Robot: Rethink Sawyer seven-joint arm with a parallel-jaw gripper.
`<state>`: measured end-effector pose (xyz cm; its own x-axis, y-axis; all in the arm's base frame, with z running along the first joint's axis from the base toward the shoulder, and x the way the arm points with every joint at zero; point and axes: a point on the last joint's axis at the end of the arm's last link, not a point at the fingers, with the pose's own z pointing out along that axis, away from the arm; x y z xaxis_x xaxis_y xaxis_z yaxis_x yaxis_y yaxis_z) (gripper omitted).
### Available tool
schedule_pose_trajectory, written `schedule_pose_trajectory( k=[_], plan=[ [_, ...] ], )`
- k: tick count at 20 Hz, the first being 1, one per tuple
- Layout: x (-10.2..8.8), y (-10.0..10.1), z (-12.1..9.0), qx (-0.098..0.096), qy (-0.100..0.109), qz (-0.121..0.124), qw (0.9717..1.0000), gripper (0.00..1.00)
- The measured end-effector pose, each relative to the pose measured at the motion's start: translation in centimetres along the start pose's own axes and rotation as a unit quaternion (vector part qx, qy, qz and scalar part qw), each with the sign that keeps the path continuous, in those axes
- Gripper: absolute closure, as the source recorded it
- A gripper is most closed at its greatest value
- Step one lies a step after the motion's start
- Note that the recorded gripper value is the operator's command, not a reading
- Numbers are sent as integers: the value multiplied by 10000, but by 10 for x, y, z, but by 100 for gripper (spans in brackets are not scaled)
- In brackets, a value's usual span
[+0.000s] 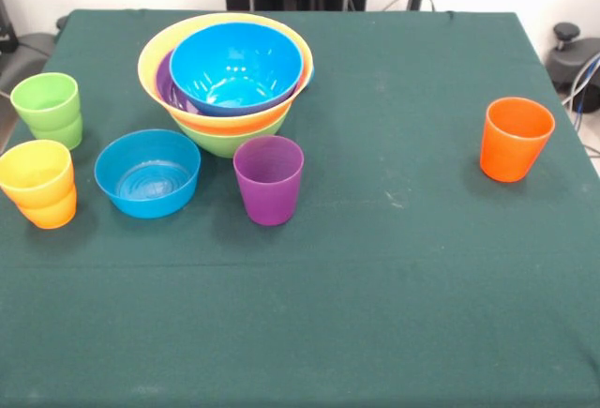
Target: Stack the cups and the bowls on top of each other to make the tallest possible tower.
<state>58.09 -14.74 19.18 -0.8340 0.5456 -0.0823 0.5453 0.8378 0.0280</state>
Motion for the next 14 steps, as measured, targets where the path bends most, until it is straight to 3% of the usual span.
schedule_pose_trajectory(
  k=[8,14],
  plan=[
    [22,55,65,-226,-146,-332,9991,0],
    [54,77,98,-156,-3,-419,9990,0]
  ],
)
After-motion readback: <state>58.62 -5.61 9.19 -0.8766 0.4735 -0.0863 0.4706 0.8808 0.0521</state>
